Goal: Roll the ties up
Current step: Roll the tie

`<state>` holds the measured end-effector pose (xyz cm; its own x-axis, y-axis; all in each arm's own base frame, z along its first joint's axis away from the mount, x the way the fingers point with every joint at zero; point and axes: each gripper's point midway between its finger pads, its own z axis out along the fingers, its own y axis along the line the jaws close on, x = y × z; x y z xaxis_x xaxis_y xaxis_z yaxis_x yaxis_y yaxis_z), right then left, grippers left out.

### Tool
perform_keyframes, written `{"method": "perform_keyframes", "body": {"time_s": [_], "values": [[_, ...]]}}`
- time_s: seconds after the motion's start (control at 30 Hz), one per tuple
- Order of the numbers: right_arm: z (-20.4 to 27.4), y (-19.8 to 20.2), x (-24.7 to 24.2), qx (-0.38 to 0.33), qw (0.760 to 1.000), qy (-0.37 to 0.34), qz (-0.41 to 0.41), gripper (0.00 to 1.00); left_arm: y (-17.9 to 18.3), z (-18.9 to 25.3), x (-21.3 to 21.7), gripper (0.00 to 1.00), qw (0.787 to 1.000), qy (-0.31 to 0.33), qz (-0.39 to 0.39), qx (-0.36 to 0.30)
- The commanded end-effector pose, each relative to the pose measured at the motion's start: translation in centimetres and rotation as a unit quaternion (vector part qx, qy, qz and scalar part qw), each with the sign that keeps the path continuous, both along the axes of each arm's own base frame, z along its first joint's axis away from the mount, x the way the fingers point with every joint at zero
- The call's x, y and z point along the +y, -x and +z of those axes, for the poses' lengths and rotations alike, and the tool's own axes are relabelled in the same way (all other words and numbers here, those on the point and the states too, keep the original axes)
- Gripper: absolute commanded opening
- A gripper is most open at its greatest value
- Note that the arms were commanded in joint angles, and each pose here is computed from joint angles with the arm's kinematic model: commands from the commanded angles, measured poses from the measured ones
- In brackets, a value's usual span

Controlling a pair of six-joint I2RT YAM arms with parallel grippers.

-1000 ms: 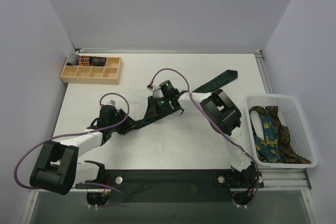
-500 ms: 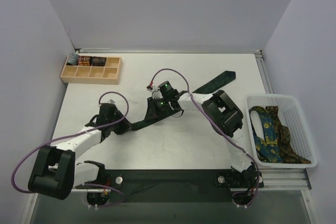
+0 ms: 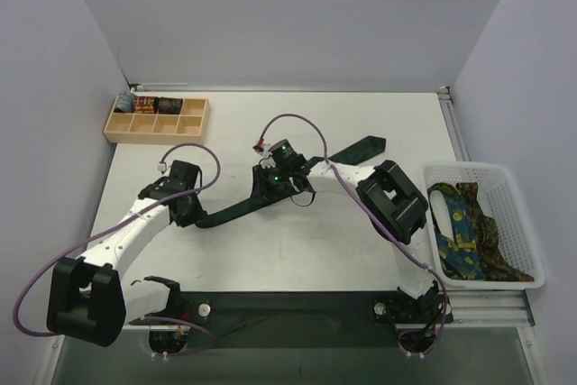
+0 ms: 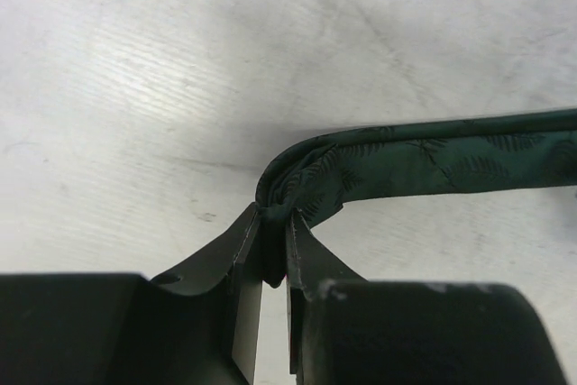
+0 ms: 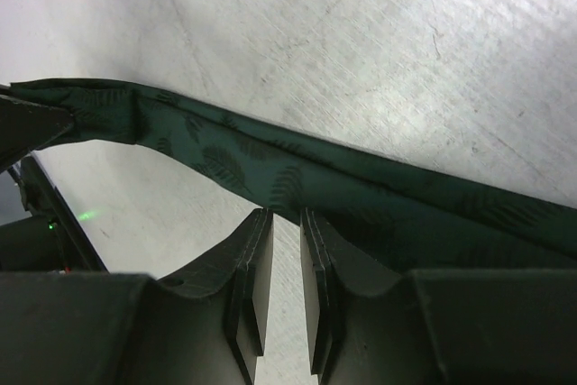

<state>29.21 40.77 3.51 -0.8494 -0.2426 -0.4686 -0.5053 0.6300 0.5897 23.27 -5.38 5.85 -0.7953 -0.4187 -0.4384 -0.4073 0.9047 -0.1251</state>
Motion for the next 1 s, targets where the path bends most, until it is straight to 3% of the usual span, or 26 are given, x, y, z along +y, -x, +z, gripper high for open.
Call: {"method": "perform_keyframes", "body": {"time_s": [0.0,0.3,0.97], "values": [[1.7,-0.6,-0.9,-0.020,0.999,0.007,-0.034,0.20,0.7,0.5,2.2,0.00,0.996,-0.079,-0.020,0.046],[2.4,-0.4,-2.2,-0.025,0.999,0.012,-0.046,0.20,-0.7,1.0,2.6,0.00,0.981,-0.172,-0.062,0.069],[0.8,-2.4,-5.4,-0.032,0.990,0.025,-0.134,0.18,-2.4,1.2,-1.4,0.00,0.942,-0.283,-0.139,0.112]]}}
